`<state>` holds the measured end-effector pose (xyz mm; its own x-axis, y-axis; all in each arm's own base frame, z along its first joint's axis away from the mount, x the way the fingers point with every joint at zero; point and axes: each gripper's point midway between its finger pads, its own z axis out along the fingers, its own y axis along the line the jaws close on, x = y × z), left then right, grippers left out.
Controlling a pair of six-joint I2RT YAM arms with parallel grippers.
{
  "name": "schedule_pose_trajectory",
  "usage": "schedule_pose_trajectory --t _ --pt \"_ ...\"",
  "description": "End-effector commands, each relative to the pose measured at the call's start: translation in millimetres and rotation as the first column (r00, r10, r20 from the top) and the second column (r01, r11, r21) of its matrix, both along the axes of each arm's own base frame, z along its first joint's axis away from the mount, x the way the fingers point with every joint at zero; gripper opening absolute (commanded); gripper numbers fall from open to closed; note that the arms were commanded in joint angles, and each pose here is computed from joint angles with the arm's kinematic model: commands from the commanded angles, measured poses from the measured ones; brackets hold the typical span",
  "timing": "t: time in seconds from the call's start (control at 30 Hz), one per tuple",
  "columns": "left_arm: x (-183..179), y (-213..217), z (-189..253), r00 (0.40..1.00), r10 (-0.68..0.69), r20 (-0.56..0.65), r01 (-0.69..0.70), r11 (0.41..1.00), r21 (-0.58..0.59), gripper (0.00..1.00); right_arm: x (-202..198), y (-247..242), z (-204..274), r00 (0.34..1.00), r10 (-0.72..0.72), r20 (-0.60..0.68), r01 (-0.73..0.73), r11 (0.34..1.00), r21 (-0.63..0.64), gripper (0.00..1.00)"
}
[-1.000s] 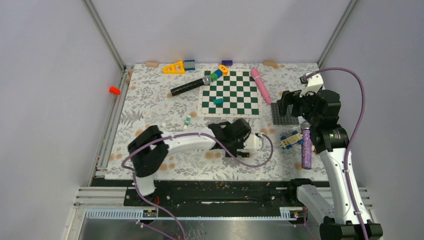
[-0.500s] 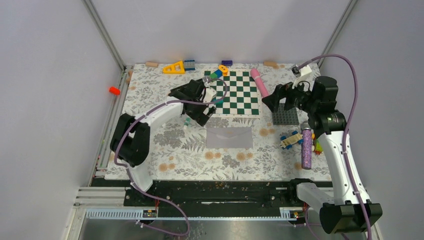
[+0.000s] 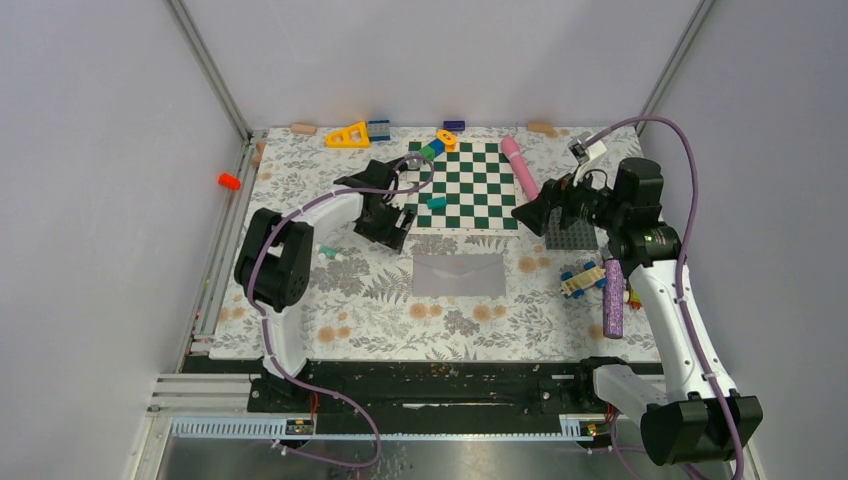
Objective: Place the letter into the envelope and seal it
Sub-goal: Adjust the envelope at the center of the board, then adjust the solid glue at the center of the board.
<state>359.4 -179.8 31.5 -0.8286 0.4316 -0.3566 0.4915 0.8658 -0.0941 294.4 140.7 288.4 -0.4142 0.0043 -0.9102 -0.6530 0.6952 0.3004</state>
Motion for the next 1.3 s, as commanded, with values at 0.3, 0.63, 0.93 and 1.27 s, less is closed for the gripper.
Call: schedule_pose_trajectory --t 0.3,0.63,0.93,1.27 --pt "9.1 33.3 124.9 0.941 -0.022 0.337 0.052 0.995 -0.08 0.88 -3.1 8.0 8.1 0.997 0.049 0.061 -0.05 0.999 0.005 1.0" --pt "-37.6 150.1 112.0 0.976 0.158 0.15 -0.164 0.986 0.025 0.85 -8.4 12.2 5.9 0.995 0.082 0.052 -0.083 0.996 0.018 1.0" --pt "-60.8 171.1 74.4 0.973 0.215 -0.081 -0.216 0.976 -0.01 0.8 -13.3 14.3 4.9 0.994 0.099 0.048 -0.101 0.995 0.026 1.0" --pt "-58.3 166.8 30.9 0.949 0.227 -0.22 -0.238 0.971 -0.02 0.8 -15.1 14.2 4.4 0.994 0.101 0.05 -0.102 0.994 0.026 1.0"
